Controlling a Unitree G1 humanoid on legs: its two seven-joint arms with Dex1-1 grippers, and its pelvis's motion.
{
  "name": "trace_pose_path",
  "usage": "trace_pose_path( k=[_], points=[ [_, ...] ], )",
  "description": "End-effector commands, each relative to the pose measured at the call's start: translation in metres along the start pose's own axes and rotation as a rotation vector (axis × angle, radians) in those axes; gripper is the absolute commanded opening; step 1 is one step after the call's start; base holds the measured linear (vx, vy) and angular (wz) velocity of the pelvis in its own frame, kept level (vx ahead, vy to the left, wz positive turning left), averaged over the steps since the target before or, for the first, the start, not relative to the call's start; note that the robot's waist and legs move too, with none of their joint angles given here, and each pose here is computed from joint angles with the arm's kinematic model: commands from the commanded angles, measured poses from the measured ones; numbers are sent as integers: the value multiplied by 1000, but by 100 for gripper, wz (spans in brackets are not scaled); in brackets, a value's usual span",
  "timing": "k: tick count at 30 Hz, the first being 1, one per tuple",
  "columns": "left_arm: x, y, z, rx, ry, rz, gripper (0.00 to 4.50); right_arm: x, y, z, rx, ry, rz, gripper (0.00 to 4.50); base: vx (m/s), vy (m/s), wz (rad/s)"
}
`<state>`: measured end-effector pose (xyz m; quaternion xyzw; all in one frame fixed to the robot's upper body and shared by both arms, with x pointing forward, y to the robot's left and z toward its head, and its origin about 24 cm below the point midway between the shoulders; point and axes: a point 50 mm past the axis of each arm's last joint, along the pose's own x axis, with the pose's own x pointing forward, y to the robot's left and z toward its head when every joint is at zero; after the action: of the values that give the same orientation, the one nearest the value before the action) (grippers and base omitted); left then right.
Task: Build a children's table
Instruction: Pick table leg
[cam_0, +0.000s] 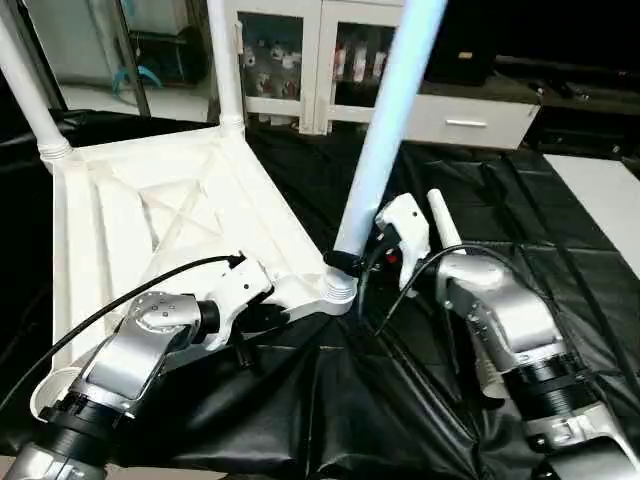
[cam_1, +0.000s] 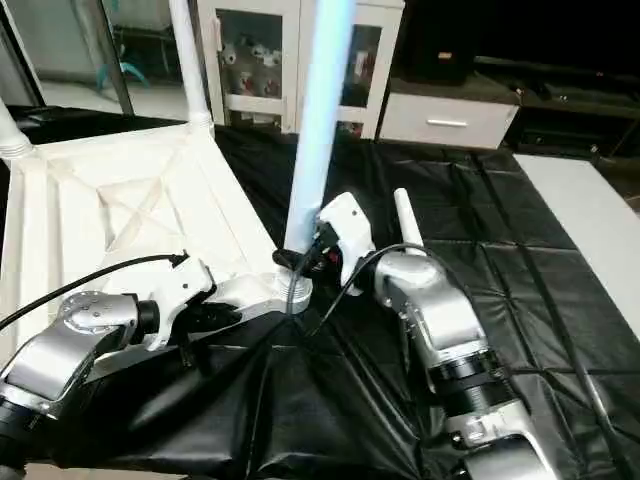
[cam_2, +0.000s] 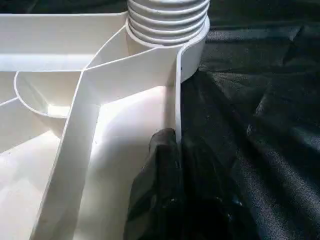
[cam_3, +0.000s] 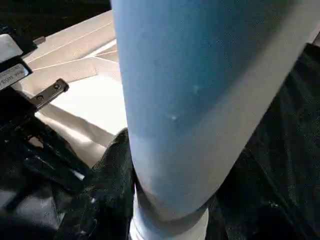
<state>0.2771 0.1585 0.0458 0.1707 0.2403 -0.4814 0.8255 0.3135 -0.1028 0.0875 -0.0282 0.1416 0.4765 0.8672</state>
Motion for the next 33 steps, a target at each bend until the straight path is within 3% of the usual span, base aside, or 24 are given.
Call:
trace_pose_path(
  k=[1, 10, 21, 26, 29, 33],
  points=[
    [-1, 2, 22, 71, -92, 5, 0, -6, 3, -16, 67, 87, 65, 182, 0, 0, 0],
    [-1, -1, 21, 92, -75, -4, 0, -17, -10, 25, -5, -29, 29, 182, 0, 0, 0],
    [-2, -6, 17, 103, -49, -31, 0, -22, -9, 55, -9, -143, 48, 182, 0, 0, 0],
    [-2, -6, 17, 106, -46, -34, 0, -24, -10, 52, -27, -109, 53, 182, 0, 0, 0],
    [-2, -6, 17, 112, -39, -37, 0, -25, -11, 41, -71, 3, 59, 182, 0, 0, 0],
    [-3, -7, 16, 116, -33, -46, 0, -23, -9, 34, -75, 62, 59, 182, 0, 0, 0]
  ],
)
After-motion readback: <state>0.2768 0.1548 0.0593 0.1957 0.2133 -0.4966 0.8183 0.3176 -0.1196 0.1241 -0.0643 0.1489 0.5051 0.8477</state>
